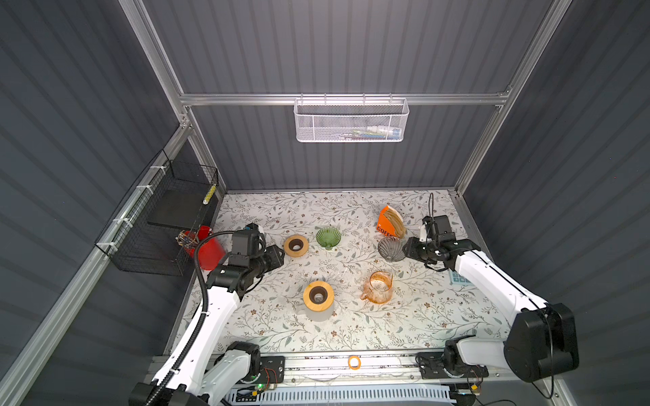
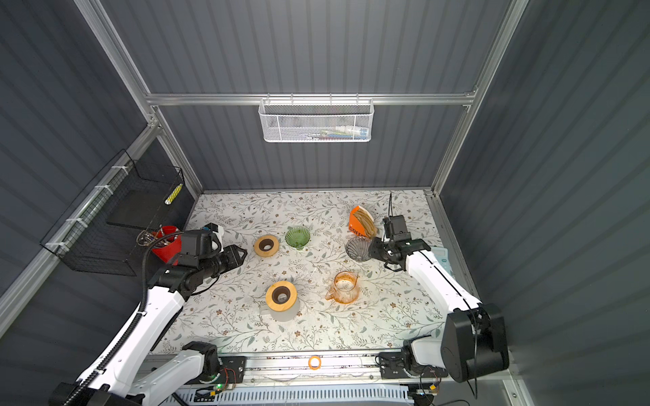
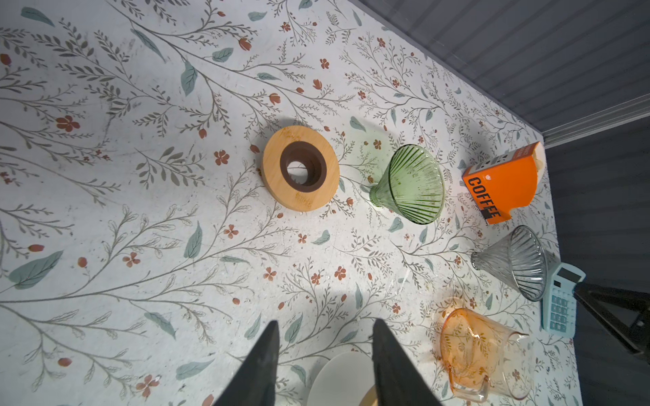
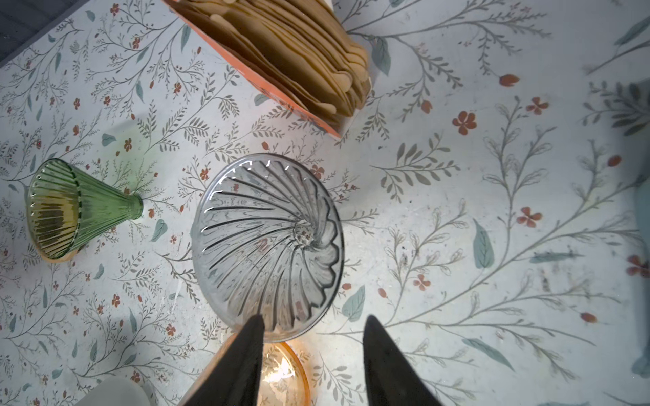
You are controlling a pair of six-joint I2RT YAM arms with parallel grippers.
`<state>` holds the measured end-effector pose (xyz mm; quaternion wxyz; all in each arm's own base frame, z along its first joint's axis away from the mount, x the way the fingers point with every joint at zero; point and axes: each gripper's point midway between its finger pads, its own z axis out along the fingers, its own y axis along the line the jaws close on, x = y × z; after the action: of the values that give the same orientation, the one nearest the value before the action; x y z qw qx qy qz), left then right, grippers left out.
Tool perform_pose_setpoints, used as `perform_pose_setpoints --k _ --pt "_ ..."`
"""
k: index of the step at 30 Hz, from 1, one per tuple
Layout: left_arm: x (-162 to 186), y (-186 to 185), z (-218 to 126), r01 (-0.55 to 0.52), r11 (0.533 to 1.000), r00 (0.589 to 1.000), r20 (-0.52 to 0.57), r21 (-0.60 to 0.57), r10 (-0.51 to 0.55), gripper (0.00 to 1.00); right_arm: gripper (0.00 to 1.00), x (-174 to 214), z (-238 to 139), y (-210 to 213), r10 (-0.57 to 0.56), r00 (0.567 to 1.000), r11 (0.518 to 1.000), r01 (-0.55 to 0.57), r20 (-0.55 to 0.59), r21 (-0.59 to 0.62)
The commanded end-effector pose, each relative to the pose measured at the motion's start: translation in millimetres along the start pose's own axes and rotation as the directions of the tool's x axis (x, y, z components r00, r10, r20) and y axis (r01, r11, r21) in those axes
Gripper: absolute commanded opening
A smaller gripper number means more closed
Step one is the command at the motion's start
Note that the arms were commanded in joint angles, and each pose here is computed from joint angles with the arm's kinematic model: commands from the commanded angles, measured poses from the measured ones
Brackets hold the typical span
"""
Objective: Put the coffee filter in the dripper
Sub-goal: 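Move the right gripper to the clear glass dripper and grasp its stem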
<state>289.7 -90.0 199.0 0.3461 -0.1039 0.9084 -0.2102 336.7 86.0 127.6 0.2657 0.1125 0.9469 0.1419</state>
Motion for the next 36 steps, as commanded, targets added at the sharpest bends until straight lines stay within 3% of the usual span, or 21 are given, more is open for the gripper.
perform_pose_setpoints --k 1,21,36 --pt "-5 -10 1 -0.037 0.998 0.999 0.010 0.053 0.037 0.44 0.47 5 12 -8 0.024 0.999 1.000 -0.023 -0.026 0.019" --pt "-1 -7 9 -0.070 0.996 0.998 0.000 0.051 0.070 0.44 0.36 -1 54 0 0.042 0.994 0.999 -0.043 -0.099 -0.011" --pt "-1 -6 0 -0.078 0.996 0.997 0.007 0.041 0.077 0.43 0.06 -4 55 4 0.039 0.994 0.999 -0.042 -0.104 -0.025"
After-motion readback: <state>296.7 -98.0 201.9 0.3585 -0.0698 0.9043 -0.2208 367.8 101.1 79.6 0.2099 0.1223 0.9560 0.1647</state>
